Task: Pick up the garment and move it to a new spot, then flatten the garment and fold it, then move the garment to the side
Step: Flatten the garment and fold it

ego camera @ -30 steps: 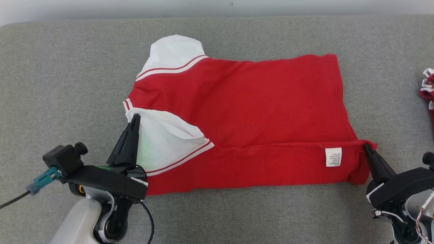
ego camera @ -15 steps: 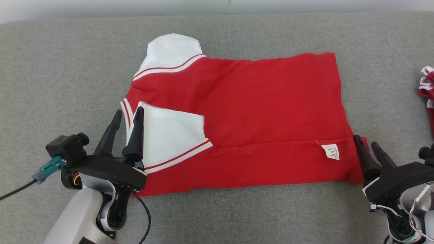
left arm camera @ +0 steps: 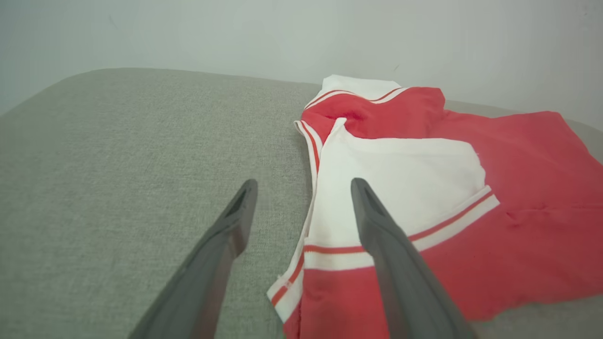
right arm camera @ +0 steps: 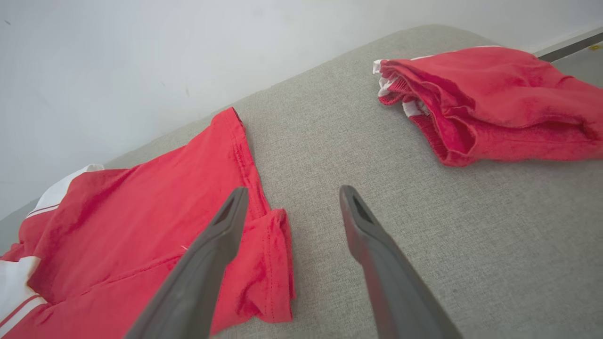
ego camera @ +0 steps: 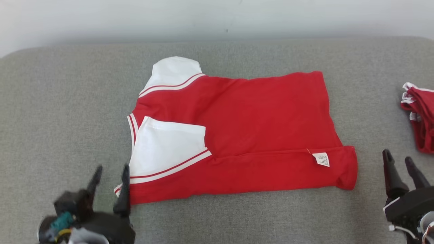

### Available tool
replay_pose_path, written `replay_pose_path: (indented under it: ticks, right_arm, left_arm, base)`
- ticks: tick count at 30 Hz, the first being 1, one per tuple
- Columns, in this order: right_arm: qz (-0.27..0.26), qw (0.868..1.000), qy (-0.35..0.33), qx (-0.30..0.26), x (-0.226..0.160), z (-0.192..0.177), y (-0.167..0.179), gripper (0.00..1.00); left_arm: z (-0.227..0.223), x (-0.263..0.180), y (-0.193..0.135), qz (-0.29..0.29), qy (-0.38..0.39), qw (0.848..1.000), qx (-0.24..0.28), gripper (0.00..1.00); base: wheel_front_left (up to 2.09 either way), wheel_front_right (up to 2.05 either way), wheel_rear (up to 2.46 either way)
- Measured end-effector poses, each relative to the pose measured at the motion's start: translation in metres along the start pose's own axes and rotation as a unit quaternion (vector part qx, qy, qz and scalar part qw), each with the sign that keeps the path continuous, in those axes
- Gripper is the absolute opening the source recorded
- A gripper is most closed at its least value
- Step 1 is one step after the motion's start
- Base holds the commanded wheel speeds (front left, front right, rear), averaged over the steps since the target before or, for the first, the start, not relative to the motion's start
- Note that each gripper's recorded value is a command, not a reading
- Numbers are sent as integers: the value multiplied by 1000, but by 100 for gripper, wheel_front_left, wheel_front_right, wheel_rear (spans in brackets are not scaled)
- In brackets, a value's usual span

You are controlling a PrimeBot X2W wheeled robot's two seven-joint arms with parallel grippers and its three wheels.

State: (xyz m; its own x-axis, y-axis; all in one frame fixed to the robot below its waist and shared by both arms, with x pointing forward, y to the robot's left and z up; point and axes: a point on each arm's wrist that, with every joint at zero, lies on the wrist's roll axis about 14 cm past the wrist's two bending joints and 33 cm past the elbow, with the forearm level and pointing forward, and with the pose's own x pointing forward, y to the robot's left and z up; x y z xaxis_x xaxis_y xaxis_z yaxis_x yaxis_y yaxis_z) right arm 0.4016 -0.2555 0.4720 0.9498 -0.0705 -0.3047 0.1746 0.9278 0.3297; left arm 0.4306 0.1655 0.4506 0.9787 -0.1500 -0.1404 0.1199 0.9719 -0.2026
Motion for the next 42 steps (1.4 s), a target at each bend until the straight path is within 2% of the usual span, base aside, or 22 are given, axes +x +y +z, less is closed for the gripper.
replay_pose_path:
  ticks: [5,13,27,29,30,31,32,33,36,37,38,39,42]
  right_arm:
    - [-9,1000,22,4,-12,-15,-4,100]
    - [-10,997,82,2,-5,-47,-1,100]
    - [5,985,171,7,18,-87,14,100]
    - [7,982,187,6,22,-92,17,100]
    - [9,981,195,5,23,-95,18,100]
    - [10,979,202,2,24,-97,20,100]
    - [13,978,207,0,25,-99,21,100]
    - [15,977,212,-2,27,-100,23,100]
    - [22,974,225,-12,29,-104,28,100]
    - [25,973,227,-16,30,-105,31,49]
    - [27,973,227,-19,30,-104,32,20]
    - [29,973,226,-22,31,-104,34,0]
    - [34,975,220,-23,30,-101,38,0]
  left_arm:
    - [-19,-22,-10,-2,37,999,10,100]
    - [-40,-24,5,26,82,996,31,100]
    - [-67,-16,4,32,141,989,14,100]
    - [-70,-15,4,30,150,988,14,73]
    - [-72,-15,3,29,155,987,14,45]
    - [-72,-14,2,28,157,987,14,34]
    - [-73,-13,1,24,159,987,12,7]
    - [-74,-12,0,23,162,986,12,0]
    - [-77,-11,0,21,168,985,13,0]
    - [-77,-11,0,20,169,985,13,0]
    - [-78,-11,0,20,169,985,13,0]
    - [-78,-11,0,20,169,985,14,0]
    - [-77,-11,0,20,168,986,14,0]
  base:
    - [0,0,0]
    - [0,0,0]
    - [0,0,0]
    - [0,0,0]
    - [0,0,0]
    - [0,0,0]
    - [0,0,0]
    - [0,0,0]
    - [0,0,0]
    - [0,0,0]
    - [0,0,0]
    - [0,0,0]
    - [0,0,0]
